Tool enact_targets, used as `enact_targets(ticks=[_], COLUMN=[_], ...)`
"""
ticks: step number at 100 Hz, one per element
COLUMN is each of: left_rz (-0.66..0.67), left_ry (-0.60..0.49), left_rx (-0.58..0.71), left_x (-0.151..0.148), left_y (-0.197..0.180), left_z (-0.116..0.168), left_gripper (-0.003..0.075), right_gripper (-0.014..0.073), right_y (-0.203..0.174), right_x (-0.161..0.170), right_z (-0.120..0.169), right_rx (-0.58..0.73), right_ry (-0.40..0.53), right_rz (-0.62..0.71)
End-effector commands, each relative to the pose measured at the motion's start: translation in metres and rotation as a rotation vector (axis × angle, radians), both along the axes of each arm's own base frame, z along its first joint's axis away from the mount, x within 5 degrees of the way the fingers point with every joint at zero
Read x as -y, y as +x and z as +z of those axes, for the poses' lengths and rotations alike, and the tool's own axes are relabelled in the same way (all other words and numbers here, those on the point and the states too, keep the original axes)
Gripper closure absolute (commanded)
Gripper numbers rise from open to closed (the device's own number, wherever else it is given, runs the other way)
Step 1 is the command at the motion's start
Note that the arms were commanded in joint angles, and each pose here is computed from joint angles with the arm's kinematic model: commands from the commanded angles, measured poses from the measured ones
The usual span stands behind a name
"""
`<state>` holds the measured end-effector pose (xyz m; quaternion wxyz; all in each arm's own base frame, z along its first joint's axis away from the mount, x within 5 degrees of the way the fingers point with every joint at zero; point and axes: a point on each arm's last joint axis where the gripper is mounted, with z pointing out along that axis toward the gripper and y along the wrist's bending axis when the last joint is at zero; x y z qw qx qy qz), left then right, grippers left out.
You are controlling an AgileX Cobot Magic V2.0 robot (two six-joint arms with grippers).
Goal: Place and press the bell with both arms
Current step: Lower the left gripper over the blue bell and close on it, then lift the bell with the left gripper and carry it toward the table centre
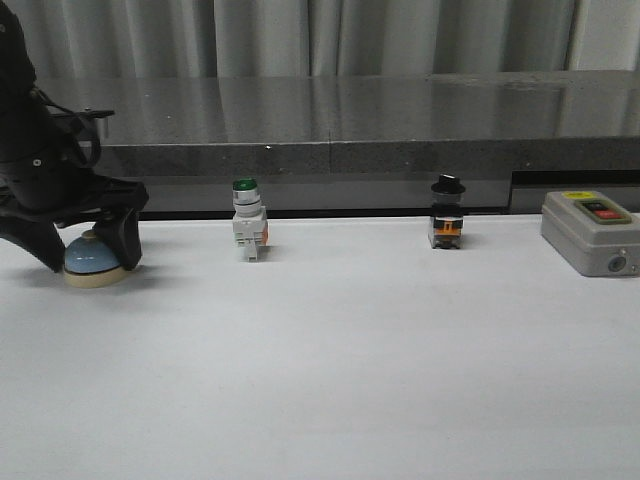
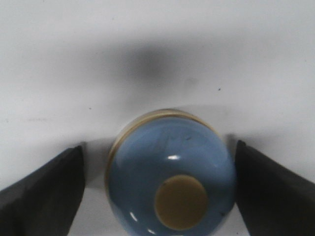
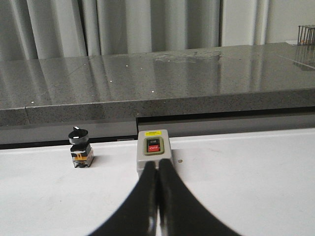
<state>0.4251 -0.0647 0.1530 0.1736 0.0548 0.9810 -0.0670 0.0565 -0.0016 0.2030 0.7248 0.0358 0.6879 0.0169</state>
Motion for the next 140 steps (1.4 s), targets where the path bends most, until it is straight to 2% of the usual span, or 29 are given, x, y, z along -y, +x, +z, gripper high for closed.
enact_targets(ticks=[1,16,30,46,65,80,95,123,140], left_rz=[0.012,0.009,0.001,-0.018,-0.068,-0.13,-0.221,-0.395,-0.479], left_ry=[-0.024,-0.023,-0.025,-0.033,-0.047,-0.061,-0.068,-0.078,-0.071], left_rx=[0.103,0.09,0.064,0.066,0.148,0.218,0.248,0.222,0.196], left_x=[0.001,0.001,0.002,0.004,0.019,0.043,0.075,0.142,0.174], left_y=[0.005,0.004,0.004,0.01,0.013,0.008,-0.004,-0.035,-0.049], left_z=[0.031,0.03,0.036,0.064,0.111,0.141,0.155,0.154,0.142], left_gripper=[0.0262,0.0392,0.046,0.0472,0.0472,0.0472,0.0472,0.0473,0.0472], right_gripper=[0.0656,0.0656,0.0656,0.0656,0.0656,0.0656,0.0656,0.0656,0.0656], right_y=[-0.003,-0.003,-0.003,-0.003,-0.003,-0.003,-0.003,-0.003,-0.003], right_x=[0.0,0.0,0.0,0.0,0.0,0.0,0.0,0.0,0.0], right_z=[0.013,0.013,0.013,0.013,0.013,0.013,0.013,0.013,0.013], right_rx=[0.113,0.113,0.113,0.113,0.113,0.113,0.113,0.113,0.113], right_ry=[-0.002,-0.002,-0.002,-0.002,-0.002,-0.002,-0.002,-0.002,-0.002], right_rz=[-0.002,-0.002,-0.002,-0.002,-0.002,-0.002,-0.002,-0.002,-0.002])
